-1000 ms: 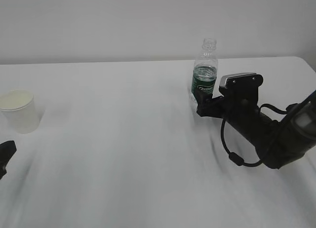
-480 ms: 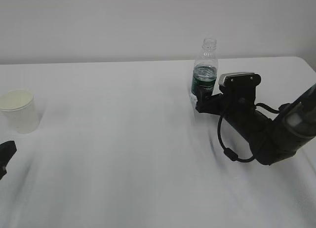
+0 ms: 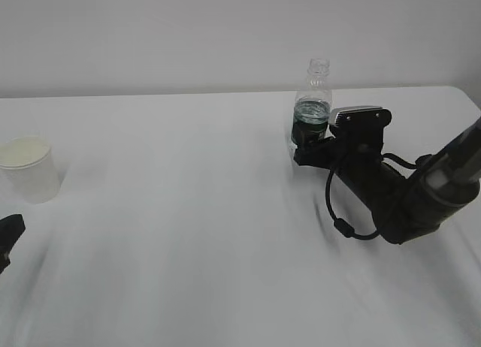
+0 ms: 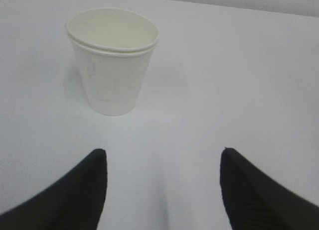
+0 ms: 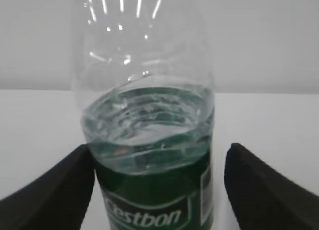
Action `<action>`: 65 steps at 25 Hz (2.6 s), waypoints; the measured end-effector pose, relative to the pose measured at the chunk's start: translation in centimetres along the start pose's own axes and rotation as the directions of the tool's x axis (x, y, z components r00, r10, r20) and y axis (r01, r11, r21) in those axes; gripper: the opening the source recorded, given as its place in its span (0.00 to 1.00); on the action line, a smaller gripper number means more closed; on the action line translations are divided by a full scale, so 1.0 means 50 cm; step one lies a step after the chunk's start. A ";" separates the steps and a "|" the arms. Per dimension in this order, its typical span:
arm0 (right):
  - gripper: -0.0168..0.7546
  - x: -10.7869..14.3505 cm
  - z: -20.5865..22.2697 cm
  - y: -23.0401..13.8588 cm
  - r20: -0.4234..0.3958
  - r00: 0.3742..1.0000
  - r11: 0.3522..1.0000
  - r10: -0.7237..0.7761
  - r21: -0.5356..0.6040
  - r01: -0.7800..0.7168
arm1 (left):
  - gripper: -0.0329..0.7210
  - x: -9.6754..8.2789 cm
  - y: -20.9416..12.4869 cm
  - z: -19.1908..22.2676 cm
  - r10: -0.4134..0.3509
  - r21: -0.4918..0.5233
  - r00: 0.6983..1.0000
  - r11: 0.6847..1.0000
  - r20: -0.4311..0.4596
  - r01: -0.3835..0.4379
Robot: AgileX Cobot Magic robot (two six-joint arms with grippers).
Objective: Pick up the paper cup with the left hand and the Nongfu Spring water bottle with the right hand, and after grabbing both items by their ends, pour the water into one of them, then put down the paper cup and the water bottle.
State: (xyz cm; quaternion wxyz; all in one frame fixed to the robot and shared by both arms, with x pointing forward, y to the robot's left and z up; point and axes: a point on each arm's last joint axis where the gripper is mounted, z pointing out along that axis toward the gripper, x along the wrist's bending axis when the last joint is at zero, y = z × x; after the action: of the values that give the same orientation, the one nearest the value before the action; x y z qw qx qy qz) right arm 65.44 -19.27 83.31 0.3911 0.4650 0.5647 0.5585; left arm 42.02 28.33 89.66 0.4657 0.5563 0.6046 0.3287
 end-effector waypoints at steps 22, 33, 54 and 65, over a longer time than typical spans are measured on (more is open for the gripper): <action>0.79 -0.001 0.023 0.000 0.003 1.000 1.000 -0.002 0.029 0.002 | 0.71 -0.001 0.002 0.002 0.001 -0.005 1.000 1.000 0.003 -0.001; 0.79 -0.001 0.035 0.004 0.004 1.000 0.999 -0.003 0.032 0.003 | 0.71 -0.001 0.003 0.003 0.002 -0.005 1.000 1.000 0.004 -0.002; 0.79 -0.002 0.046 -0.002 0.004 1.000 0.999 -0.005 0.038 0.004 | 0.71 -0.001 0.003 0.003 0.002 -0.005 1.000 1.000 0.004 -0.002; 0.60 -0.002 0.046 -0.003 0.005 1.000 0.999 -0.005 0.041 0.004 | 0.71 -0.001 0.003 0.003 0.002 -0.005 1.000 1.000 0.004 -0.002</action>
State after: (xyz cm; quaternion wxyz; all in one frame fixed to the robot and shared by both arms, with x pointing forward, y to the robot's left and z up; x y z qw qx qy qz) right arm 67.64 -18.74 82.98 0.3840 0.4730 0.5762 0.5448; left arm 42.19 28.29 89.74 0.4682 0.5563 0.6022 0.3296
